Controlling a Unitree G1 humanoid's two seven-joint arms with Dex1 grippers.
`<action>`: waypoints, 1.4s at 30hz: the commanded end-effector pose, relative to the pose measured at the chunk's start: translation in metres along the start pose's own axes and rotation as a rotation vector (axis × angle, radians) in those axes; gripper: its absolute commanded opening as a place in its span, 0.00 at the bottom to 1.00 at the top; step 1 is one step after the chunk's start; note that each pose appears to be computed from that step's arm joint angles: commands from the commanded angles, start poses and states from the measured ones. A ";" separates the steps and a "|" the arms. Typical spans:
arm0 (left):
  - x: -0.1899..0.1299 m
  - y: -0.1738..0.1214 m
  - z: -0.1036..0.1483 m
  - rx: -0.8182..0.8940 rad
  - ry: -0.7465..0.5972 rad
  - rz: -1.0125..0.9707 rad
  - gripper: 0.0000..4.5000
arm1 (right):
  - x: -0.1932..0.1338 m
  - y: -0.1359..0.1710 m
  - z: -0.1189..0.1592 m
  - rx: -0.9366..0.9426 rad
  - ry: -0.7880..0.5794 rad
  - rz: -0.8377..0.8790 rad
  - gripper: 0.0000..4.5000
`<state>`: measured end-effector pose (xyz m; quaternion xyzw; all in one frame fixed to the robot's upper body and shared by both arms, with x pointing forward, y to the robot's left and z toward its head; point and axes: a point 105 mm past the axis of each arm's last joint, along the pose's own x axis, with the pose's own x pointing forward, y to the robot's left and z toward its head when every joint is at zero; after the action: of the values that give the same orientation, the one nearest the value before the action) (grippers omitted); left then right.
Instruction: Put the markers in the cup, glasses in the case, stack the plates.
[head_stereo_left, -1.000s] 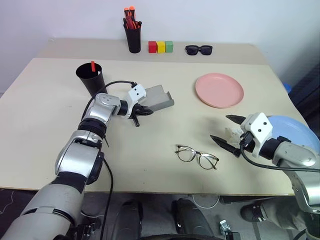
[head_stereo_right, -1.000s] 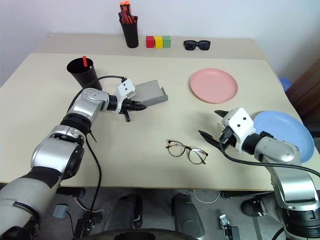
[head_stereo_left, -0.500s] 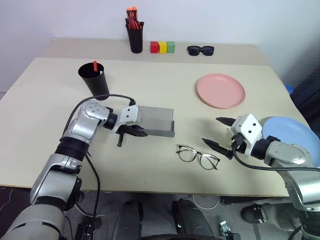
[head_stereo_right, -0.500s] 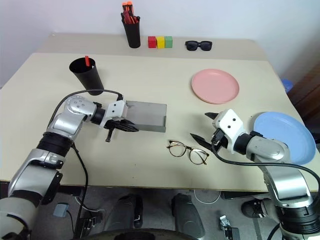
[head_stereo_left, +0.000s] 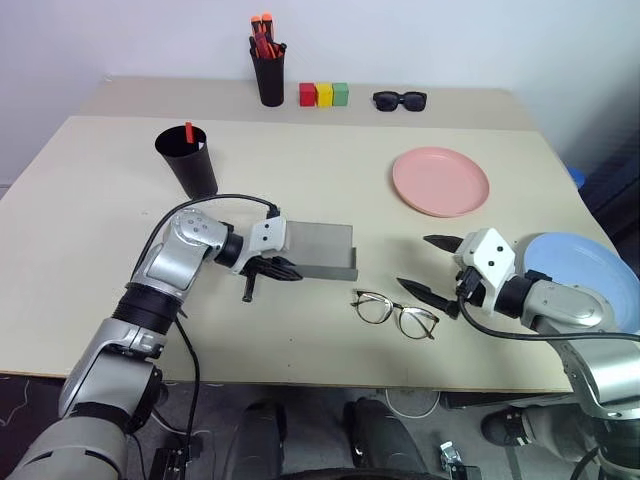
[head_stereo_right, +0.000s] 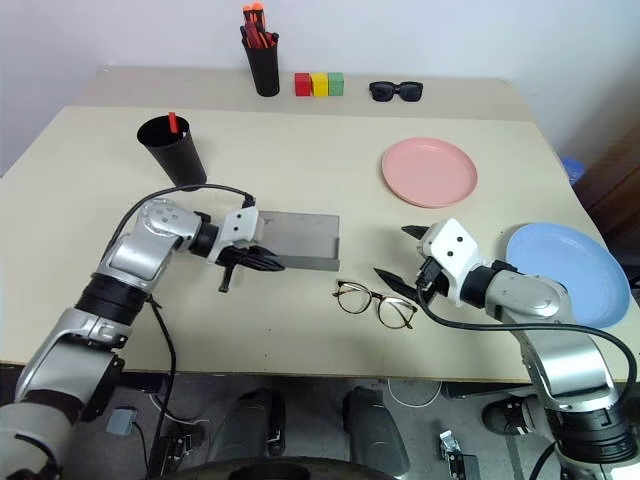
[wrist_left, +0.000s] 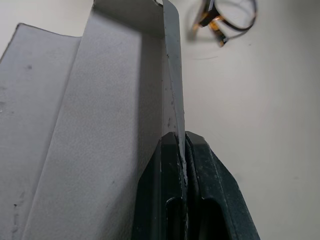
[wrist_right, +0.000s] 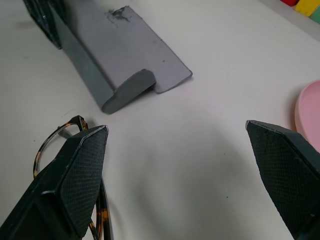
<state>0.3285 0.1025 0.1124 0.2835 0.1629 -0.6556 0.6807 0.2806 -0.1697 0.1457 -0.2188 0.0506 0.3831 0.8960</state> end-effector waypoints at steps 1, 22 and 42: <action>-0.002 -0.003 0.001 0.004 0.032 0.020 0.07 | 0.001 -0.003 0.010 -0.036 -0.032 -0.003 1.00; -0.023 -0.014 0.064 0.171 -0.354 0.284 0.96 | -0.007 0.032 0.010 -0.218 0.219 0.148 1.00; 0.000 -0.074 0.045 0.063 -0.419 0.240 0.96 | 0.011 0.040 -0.001 -0.218 0.393 0.053 1.00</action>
<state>0.2519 0.0780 0.1263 0.1761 -0.0154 -0.6163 0.7674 0.2583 -0.1405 0.1212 -0.3826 0.2010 0.3659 0.8242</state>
